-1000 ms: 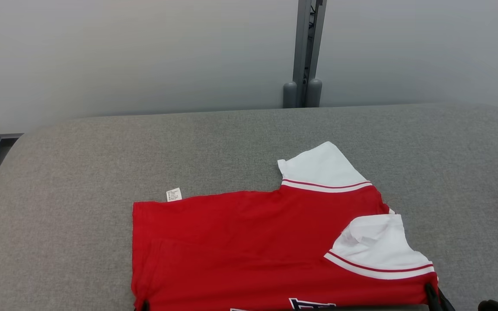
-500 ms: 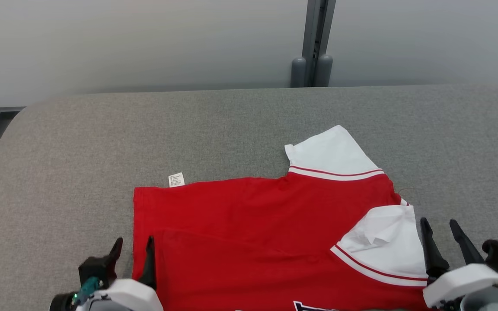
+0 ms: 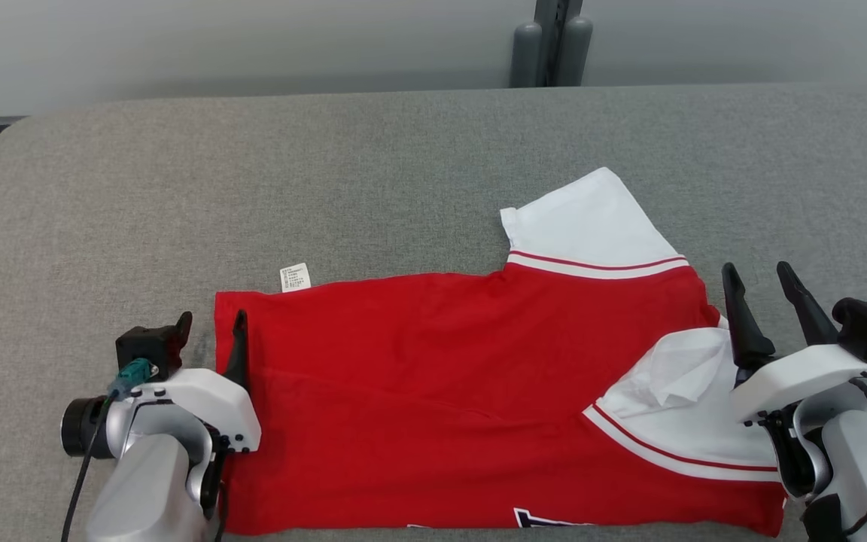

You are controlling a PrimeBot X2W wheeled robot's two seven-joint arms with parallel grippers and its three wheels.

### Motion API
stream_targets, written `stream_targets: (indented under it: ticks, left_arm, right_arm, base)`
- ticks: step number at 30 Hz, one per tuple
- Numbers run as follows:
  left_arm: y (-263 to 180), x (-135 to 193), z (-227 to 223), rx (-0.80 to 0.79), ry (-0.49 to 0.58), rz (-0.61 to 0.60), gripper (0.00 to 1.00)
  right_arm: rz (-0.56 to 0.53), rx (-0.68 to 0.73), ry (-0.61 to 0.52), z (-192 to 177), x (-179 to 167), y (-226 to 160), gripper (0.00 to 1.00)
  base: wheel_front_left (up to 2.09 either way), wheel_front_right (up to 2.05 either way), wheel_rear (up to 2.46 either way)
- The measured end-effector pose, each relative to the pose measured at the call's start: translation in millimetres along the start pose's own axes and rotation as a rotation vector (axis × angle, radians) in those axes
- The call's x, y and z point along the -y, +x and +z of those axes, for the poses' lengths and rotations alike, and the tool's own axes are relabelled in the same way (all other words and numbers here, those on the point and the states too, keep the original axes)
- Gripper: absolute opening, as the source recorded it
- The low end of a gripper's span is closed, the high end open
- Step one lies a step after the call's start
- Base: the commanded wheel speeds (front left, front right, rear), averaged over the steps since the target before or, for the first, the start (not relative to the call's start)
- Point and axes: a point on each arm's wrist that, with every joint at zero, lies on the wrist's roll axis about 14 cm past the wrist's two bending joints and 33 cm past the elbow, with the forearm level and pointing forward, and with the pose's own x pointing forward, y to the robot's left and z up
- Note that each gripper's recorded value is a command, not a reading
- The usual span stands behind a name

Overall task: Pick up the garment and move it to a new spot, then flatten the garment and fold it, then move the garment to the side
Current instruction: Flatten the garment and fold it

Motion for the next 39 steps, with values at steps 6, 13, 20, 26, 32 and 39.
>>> stream_targets:
  ticks: [6,13,20,26,32,39]
  left_arm:
    - [15.2,-0.9,-12.9,-0.079,0.001,-0.004,1.00]
    - [28.0,-3.0,-20.7,-0.176,-0.005,0.004,1.00]
    - [32.9,-1.9,-25.2,-0.281,-0.013,-0.014,1.00]
    - [37.0,1.4,-28.0,-0.337,0.003,-0.040,0.75]
    - [43.9,4.1,-27.1,-0.327,0.035,-0.059,0.00]
    - [49.4,3.8,-22.3,-0.273,0.053,-0.068,0.00]
  right_arm:
    - [0.009,-0.027,-0.012,-7.1,0.8,12.8,1.00]
    - [0.054,-0.048,-0.055,-4.7,-5.9,33.2,1.00]
    - [0.105,-0.075,-0.087,-3.0,-17.1,48.3,1.00]
    - [0.148,-0.126,-0.125,-3.7,-26.4,63.3,1.00]
    - [0.178,-0.228,-0.181,-15.8,-28.8,76.7,1.00]
    - [0.198,-0.319,-0.227,-20.8,-31.9,105.1,1.00]
  base:
    - [0.00,0.00,0.00]
    - [0.00,0.00,0.00]
    - [0.00,0.00,0.00]
    - [0.00,0.00,0.00]
    - [0.00,0.00,0.00]
    - [0.00,0.00,0.00]
